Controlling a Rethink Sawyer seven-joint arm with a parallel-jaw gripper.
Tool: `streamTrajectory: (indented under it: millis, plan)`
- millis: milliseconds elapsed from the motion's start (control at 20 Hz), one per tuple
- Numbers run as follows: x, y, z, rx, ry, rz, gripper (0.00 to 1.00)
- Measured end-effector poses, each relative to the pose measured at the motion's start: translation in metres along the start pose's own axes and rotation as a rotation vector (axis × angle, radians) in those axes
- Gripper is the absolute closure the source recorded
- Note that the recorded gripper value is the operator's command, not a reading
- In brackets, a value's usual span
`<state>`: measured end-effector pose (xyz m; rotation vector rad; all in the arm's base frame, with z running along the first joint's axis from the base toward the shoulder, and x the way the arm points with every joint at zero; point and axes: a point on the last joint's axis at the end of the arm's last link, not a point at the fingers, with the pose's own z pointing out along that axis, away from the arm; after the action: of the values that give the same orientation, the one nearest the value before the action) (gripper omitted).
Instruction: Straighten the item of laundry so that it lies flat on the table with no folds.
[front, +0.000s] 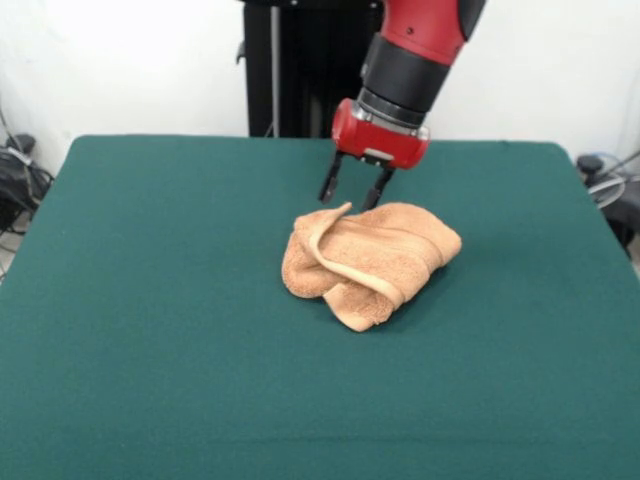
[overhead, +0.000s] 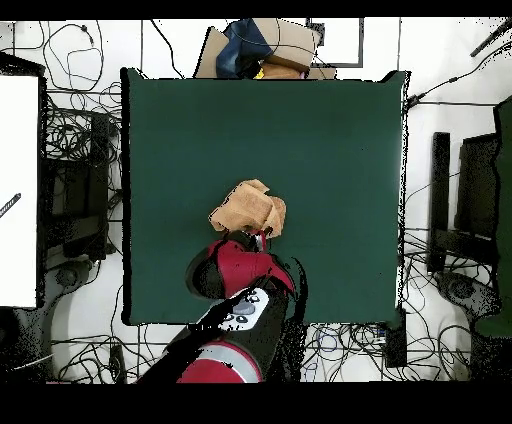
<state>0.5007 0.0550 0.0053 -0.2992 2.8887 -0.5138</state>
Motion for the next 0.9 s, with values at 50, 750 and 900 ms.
streamTrajectory:
  millis: [50,750,900]
  plan:
    - [0.000,0.001,0.000,-0.002,-0.002,-0.001,0.00]
    - [0.010,0.011,0.002,-0.029,0.005,0.001,0.00]
    - [0.008,0.011,0.000,-0.029,0.000,0.002,0.00]
